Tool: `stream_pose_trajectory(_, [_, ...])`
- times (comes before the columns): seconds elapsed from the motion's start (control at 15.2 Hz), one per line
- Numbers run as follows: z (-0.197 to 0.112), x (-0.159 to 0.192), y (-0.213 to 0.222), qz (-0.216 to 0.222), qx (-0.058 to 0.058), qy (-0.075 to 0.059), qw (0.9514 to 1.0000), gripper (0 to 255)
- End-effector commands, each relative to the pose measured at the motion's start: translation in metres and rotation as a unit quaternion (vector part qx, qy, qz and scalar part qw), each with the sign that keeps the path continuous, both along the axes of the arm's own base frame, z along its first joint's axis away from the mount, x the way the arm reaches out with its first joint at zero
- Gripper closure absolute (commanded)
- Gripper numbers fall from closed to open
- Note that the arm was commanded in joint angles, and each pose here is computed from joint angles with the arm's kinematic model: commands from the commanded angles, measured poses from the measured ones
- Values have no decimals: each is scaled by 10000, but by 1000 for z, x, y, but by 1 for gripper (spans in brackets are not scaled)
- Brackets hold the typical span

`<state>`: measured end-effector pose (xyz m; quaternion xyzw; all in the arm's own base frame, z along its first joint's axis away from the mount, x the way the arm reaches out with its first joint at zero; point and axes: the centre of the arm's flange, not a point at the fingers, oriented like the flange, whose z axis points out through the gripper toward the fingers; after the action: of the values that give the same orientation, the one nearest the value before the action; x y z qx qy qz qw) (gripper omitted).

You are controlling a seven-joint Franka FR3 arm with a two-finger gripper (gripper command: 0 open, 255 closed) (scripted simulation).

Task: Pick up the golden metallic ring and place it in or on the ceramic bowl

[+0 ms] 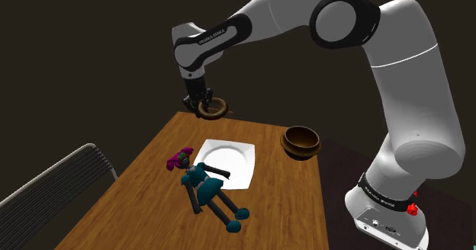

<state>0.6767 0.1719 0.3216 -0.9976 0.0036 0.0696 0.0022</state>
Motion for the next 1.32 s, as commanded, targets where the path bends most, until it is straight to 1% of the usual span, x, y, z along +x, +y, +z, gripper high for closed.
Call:
stream_pose_trajectory(0.0, [11, 0, 0, 0, 0, 0, 10000, 255])
stream_pose_trajectory(0.33, [35, 0, 0, 0, 0, 0, 10000, 255])
stream_pose_trajectory(1.25, [41, -166, -83, 0, 0, 0, 10000, 255])
